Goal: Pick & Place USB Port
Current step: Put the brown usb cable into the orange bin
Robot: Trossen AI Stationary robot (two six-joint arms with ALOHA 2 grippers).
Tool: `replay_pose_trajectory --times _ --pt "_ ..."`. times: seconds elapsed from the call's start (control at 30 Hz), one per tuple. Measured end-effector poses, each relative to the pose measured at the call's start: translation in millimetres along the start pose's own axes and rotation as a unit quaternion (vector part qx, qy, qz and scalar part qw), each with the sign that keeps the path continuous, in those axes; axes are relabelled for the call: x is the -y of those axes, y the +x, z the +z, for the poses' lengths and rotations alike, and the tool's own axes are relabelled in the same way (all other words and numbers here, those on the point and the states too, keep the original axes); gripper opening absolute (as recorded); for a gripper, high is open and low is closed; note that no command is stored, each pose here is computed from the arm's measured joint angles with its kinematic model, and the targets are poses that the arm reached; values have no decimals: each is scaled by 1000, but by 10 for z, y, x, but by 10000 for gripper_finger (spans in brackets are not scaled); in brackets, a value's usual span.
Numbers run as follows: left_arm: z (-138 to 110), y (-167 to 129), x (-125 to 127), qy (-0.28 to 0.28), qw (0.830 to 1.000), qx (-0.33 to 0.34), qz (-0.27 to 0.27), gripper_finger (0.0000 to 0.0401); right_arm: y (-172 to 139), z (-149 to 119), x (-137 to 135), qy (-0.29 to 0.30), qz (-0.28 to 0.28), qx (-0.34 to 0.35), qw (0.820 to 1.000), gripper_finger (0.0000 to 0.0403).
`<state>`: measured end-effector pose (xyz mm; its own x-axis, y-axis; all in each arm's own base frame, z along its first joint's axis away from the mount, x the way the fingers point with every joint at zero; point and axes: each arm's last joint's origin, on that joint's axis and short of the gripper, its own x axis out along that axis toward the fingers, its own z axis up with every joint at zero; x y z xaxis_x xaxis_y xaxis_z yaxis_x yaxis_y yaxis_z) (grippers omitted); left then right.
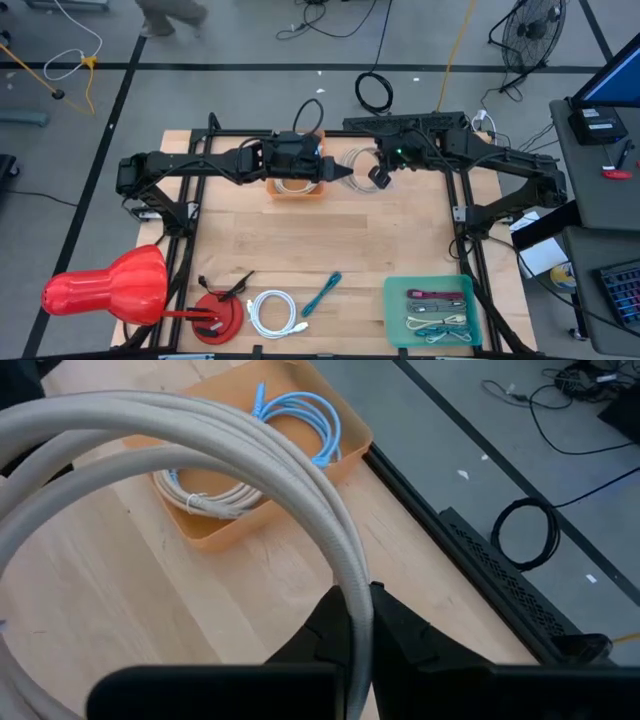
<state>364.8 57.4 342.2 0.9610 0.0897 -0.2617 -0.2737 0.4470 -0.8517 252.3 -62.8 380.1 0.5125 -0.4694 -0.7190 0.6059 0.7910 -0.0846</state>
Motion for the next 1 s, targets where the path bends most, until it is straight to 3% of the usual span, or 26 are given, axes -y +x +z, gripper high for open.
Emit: replay_pose_trajectory --times 0.4,0.77,1.0 --pt "-5 1 -6 1 1000 20 16 236 268 18 -72 -14 -13 -33 999 6" --pt "-62 -5 -77 15 996 31 76 235 338 48 -109 -22 -10 -26 999 6" --pt "-69 18 -89 36 995 42 87 182 337 54 -110 -20 -9 -22 1000 6"
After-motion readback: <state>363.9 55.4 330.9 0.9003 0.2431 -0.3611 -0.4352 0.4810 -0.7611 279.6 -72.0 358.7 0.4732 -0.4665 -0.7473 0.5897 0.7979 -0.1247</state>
